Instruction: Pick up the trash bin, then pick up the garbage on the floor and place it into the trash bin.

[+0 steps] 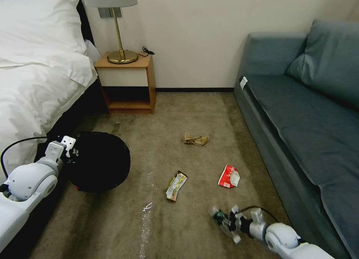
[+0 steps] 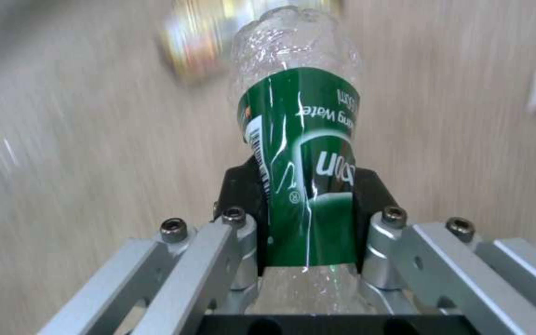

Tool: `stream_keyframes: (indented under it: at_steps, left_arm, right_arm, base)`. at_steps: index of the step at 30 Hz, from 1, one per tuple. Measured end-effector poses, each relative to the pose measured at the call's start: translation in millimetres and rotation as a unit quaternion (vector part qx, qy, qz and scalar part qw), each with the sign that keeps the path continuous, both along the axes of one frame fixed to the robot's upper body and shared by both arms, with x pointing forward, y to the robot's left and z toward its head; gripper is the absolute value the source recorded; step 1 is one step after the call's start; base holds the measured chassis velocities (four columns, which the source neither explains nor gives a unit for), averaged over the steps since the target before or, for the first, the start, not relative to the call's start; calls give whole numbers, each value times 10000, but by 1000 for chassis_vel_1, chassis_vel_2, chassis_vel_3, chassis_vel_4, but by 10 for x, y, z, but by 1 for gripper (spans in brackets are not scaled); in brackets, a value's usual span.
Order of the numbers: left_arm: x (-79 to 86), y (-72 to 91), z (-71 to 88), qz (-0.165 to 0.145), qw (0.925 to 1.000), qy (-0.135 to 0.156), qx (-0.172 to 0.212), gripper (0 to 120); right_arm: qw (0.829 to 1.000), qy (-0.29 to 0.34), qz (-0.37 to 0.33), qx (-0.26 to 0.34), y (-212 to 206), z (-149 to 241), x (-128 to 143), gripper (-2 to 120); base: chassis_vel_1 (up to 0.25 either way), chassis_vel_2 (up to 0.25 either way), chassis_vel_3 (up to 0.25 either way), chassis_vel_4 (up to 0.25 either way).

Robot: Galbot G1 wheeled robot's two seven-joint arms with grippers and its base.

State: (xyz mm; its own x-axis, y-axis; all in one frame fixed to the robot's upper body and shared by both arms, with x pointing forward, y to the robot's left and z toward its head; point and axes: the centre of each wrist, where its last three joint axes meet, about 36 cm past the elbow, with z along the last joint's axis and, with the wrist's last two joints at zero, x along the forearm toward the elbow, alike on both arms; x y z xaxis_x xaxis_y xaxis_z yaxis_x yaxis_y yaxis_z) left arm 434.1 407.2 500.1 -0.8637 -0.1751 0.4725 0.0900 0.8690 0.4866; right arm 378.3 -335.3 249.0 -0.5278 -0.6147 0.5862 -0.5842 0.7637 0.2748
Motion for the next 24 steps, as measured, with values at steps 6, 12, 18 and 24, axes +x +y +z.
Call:
stream_keyframes:
  at_steps: [6, 12, 18, 24]
  left_arm:
    - [38, -132, 15, -40, 9999, -107, -114, 1]
    - [45, -254, -87, -113, 9994, -127, -298, 1]
    - [119, -354, -187, -157, 9987, -174, -452, 1]
    - [228, -439, -253, -245, 9973, -262, -644, 1]
  right_arm:
    - [9906, -886, -236, 1016, 328, 881, 623, 19]
    - [9766, -1268, -382, 1696, 681, 1413, 980, 19]
    - [9677, -1396, -131, 2096, 1113, 1772, 1246, 19]
    - [9633, -1325, 264, 2321, 1577, 1875, 1470, 19]
  base:
    - [0, 0, 0, 0]
    - [0, 0, 0, 0]
    - [0, 0, 0, 0]
    - [0, 0, 0, 0]
